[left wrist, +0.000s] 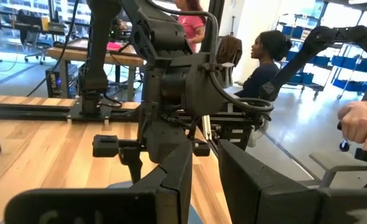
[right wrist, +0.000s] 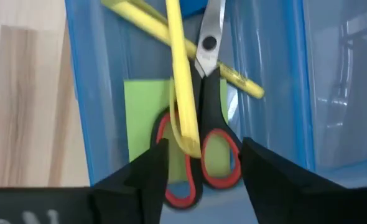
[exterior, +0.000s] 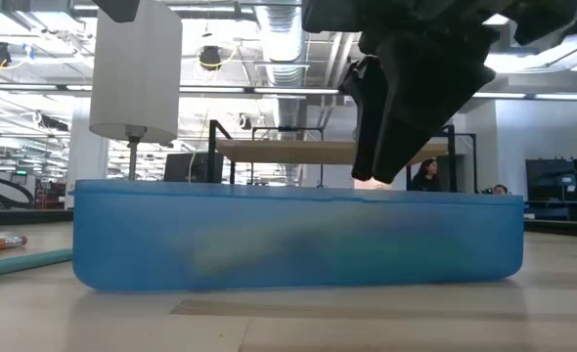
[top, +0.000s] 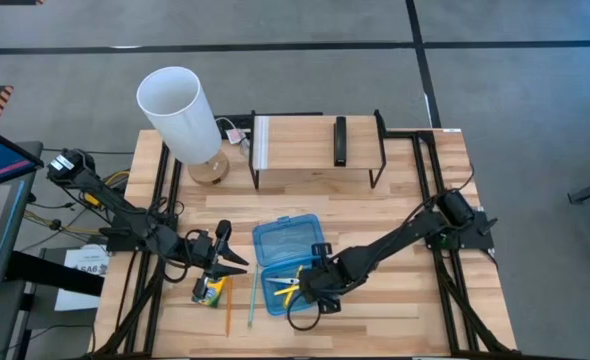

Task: Pack school essentials
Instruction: Put the light blue pencil into the blue supply box

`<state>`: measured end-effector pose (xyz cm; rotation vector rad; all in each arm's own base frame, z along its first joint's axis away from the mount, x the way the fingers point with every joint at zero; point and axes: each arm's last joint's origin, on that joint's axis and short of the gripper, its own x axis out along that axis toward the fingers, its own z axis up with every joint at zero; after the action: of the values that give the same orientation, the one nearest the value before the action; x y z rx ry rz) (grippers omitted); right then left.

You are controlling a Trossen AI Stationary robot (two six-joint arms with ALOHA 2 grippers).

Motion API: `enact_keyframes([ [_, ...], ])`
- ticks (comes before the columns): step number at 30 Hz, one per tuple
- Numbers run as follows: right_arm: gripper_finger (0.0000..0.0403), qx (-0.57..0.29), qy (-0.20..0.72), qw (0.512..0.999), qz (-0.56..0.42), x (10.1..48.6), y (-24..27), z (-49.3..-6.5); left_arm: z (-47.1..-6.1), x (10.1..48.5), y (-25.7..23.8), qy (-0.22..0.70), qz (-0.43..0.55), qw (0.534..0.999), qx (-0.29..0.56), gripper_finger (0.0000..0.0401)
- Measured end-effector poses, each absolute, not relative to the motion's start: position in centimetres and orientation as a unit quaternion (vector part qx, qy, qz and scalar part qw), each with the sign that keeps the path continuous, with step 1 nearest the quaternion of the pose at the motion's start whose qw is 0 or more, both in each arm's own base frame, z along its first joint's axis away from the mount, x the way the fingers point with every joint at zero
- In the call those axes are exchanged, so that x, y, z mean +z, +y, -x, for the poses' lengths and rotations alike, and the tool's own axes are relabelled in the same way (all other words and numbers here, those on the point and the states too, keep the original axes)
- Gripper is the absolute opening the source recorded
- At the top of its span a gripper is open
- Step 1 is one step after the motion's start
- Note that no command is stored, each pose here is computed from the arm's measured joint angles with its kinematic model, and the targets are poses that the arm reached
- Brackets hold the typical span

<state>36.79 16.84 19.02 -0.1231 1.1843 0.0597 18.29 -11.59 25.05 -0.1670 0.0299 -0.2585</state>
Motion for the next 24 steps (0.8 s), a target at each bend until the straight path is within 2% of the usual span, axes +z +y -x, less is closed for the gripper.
enact_keyframes([
  [4,0.0222,0.023,0.559,0.827,0.052,19.7,16.7,-36.4,-18.2,24.9,-11.7,0.029,0.112,0.983,-0.139,0.0066],
  [8,0.0221,0.019,0.549,0.834,0.042,21.0,16.8,-35.9,-17.9,24.1,-12.1,0.074,0.153,0.976,-0.136,0.0066],
  [17,0.0195,-0.002,0.506,0.861,0.057,24.1,17.4,-34.3,-16.1,21.7,-13.1,0.176,0.216,0.959,-0.043,0.0066],
  [24,0.0193,-0.013,0.497,0.866,0.059,24.2,17.3,-34.4,-14.9,19.9,-12.1,0.289,0.244,0.923,0.071,0.0066],
])
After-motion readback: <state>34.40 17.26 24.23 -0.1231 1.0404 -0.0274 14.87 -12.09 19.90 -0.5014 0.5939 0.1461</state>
